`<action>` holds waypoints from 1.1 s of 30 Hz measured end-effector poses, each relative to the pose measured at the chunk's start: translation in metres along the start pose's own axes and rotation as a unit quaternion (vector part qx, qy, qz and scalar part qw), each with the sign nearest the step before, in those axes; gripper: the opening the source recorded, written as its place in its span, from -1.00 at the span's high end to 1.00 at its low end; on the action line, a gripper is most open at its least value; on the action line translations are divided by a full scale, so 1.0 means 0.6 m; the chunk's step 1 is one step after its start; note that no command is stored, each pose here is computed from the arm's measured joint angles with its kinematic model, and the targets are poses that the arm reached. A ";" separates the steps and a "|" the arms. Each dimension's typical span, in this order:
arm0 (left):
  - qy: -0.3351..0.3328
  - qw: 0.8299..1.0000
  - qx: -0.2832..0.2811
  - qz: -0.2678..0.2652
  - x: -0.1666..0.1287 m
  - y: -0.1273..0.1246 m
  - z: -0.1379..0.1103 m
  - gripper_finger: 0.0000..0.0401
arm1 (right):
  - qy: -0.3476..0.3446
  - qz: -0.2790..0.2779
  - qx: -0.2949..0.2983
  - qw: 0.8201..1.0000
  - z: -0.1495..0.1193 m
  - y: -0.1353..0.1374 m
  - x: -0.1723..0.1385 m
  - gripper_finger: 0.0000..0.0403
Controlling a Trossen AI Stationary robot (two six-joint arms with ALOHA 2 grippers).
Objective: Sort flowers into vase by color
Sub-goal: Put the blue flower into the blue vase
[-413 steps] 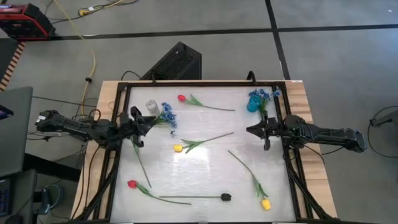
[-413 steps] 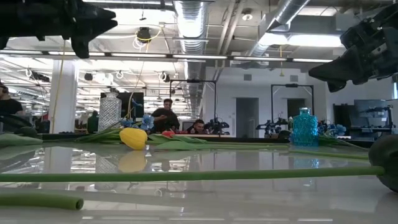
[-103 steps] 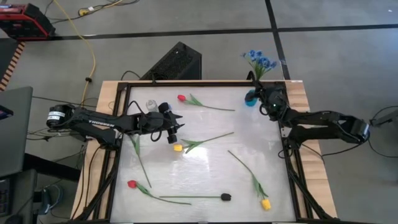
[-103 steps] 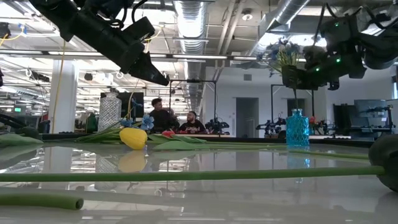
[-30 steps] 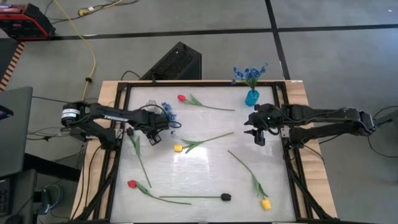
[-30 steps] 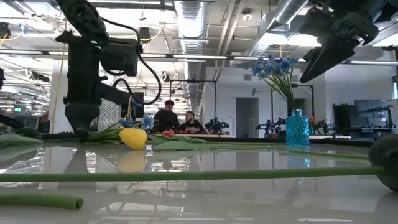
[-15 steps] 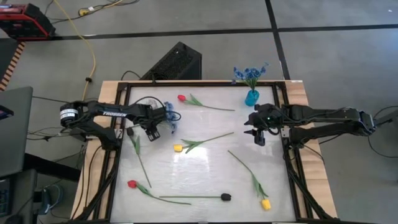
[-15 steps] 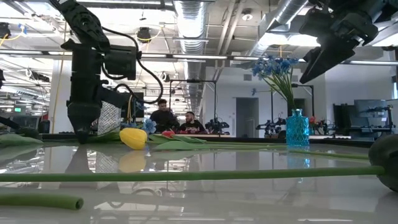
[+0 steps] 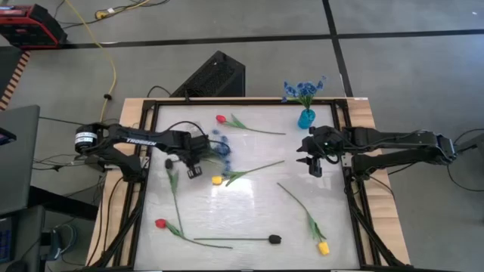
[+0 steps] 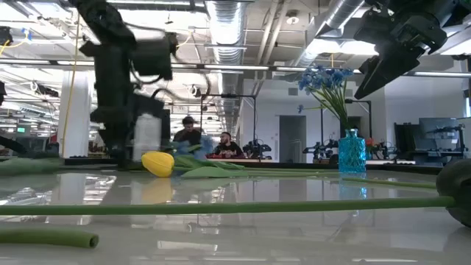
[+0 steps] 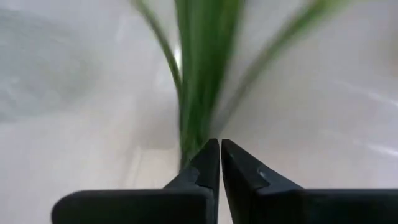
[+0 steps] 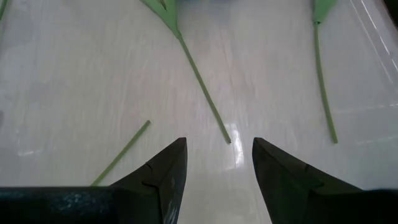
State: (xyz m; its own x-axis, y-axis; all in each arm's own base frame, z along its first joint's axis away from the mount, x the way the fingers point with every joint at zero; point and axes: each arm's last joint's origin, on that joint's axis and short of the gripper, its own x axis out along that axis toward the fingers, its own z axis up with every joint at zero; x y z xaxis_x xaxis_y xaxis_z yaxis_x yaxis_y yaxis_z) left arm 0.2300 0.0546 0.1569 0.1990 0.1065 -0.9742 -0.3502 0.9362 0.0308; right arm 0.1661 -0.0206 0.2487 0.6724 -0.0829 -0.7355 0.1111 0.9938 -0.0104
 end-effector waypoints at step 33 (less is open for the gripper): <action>0.025 0.996 0.028 0.077 -0.053 -0.038 0.005 0.56 | 0.012 0.044 -0.028 0.999 -0.005 0.038 0.004 -0.03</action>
State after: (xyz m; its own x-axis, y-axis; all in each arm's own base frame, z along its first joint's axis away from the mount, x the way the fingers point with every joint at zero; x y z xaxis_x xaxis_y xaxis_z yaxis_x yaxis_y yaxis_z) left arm 0.2345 0.0307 0.1880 0.1015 0.2352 -0.9666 -0.3206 0.9275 0.1920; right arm 0.1683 0.0021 0.2447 0.6600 0.0069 -0.7513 0.0099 0.9998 0.0179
